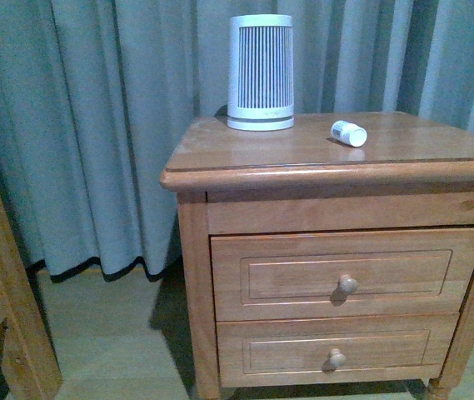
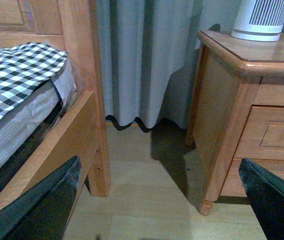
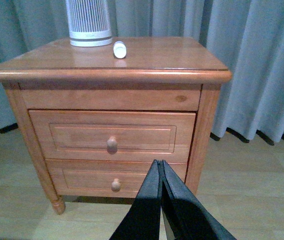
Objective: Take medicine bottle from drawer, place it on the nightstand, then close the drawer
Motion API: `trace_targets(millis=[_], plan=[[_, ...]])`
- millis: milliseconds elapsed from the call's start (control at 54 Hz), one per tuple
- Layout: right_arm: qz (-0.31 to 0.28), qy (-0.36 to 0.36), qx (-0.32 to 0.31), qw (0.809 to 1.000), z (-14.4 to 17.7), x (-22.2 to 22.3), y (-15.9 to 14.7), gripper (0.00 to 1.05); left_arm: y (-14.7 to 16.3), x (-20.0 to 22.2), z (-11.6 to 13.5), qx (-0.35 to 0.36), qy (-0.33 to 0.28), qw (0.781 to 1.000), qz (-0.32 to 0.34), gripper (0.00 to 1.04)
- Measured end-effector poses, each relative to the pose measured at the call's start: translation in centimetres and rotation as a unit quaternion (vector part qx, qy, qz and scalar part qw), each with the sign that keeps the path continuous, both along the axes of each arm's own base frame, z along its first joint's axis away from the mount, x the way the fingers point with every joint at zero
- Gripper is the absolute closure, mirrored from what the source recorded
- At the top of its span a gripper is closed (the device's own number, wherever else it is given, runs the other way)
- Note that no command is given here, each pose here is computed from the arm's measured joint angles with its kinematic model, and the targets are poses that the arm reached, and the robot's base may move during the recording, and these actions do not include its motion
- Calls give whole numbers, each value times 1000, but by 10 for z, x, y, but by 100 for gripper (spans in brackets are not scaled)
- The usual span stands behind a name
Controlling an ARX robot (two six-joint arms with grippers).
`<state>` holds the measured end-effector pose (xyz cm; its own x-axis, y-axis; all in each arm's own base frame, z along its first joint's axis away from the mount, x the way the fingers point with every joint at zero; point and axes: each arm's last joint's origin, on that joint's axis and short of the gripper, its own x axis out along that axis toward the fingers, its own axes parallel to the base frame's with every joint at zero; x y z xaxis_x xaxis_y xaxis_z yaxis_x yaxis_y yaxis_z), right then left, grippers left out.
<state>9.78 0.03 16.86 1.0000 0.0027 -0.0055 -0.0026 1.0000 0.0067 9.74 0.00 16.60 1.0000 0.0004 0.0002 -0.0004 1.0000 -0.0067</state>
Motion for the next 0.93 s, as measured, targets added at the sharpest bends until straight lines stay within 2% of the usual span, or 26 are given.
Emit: trace_targets(millis=[426,833,889,926], plan=[[0,-5,-1,1000,-1,-1,0,101,0,0,0,0,0,1000,0,7],[0,-6,-1,1000,-1,-1,0,26,0,0,0,0,0,1000,0,7],[0,-6,-2,1000,-1,-1,0,11,0,0,0,0,0,1000,0,7],[0,-6,-1,1000,-1,-1,0,5,0,0,0,0,0,1000,0,7]])
